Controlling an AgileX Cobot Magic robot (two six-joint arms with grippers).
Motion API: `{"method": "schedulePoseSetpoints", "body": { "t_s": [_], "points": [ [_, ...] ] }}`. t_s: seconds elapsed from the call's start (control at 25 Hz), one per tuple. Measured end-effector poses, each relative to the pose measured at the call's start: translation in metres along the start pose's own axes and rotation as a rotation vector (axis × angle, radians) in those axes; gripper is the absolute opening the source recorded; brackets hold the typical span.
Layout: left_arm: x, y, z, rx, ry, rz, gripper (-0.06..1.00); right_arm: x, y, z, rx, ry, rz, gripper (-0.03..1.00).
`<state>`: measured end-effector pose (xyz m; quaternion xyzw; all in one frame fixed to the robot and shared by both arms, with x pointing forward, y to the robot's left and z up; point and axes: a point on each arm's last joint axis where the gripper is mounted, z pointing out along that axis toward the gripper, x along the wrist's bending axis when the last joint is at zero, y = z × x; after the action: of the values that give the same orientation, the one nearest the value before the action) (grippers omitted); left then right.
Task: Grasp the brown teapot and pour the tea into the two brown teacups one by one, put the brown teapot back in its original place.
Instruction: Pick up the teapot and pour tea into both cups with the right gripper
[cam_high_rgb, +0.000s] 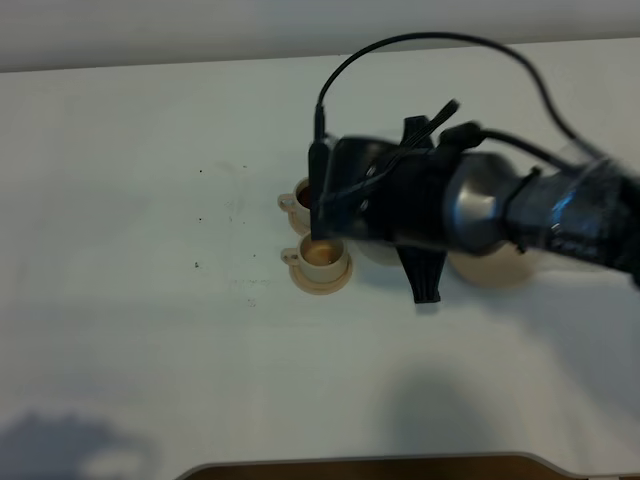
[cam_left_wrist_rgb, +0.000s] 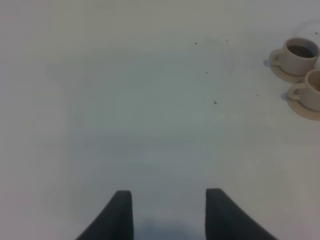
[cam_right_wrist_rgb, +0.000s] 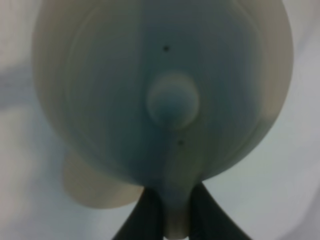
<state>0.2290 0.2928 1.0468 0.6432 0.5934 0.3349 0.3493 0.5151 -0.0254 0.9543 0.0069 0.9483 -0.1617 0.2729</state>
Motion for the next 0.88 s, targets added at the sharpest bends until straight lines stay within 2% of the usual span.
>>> {"method": "schedulePoseSetpoints", "body": {
  "t_s": [0.28,0.52,0.88],
  "points": [
    [0.000,0.000,0.000,-0.001,0.000,0.000,0.37,-0.001,0.003,-0.002,0.028,-0.086,-0.069,0.10],
    [0.000,0.000,0.000,-0.001,0.000,0.000,0.37,-0.002,0.003,-0.002,0.046,-0.102,-0.083,0.10],
    [0.000,0.000,0.000,-0.001,0.000,0.000,0.37,0.010,0.016,0.002,0.079,-0.125,-0.156,0.10]
  ]
}}
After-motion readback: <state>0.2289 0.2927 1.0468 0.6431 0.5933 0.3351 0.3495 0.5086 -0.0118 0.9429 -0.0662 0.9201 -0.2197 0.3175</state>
